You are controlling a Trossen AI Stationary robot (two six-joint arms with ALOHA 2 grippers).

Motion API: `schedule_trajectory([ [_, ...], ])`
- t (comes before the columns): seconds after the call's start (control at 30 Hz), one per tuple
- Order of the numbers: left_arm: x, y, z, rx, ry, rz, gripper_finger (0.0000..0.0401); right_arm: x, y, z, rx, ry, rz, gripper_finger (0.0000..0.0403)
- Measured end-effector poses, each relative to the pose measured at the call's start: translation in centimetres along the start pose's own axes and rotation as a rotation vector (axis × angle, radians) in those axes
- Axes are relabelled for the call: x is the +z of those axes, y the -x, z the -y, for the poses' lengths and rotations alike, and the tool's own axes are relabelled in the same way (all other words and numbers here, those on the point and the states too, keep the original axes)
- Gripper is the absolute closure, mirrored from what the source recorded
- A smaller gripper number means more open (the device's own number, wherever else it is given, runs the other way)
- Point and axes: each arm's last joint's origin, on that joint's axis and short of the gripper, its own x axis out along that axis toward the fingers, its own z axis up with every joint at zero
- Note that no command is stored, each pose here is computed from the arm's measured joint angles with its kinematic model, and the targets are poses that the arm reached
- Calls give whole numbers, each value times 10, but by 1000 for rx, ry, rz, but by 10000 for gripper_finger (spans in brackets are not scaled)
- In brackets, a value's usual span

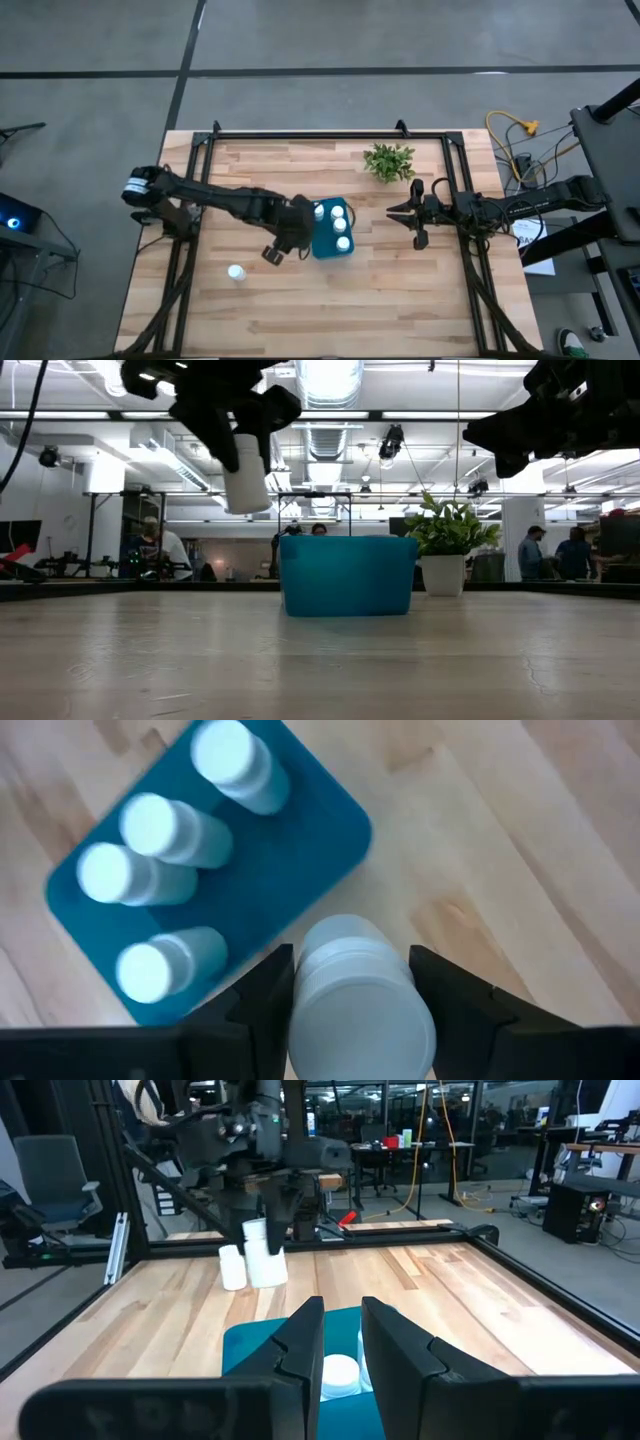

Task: Pick and place pill bottles into a basket
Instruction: Put the white pill bottle into the blue bin

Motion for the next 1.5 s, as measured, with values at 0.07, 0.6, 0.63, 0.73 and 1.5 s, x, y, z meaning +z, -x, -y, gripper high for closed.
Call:
schedule_trajectory([
  [0.07, 0, 1, -8, 5, 4, 8, 244, 0, 0, 0, 0, 0, 0, 339],
  [0.6, 25, -38, -52, 6, -24, -44, 244, -4, 0, 0, -4, -1, -44, 339],
  [0.63, 26, -41, -53, 13, -26, -57, 244, -4, 0, 0, -4, -1, -46, 339],
  [0.73, 28, -51, -56, 54, -28, -90, 244, -4, 0, 0, -4, -1, -45, 339],
  [1.5, 15, -94, -73, 28, 2, -175, 244, -4, 0, 1, -12, 0, -45, 339],
])
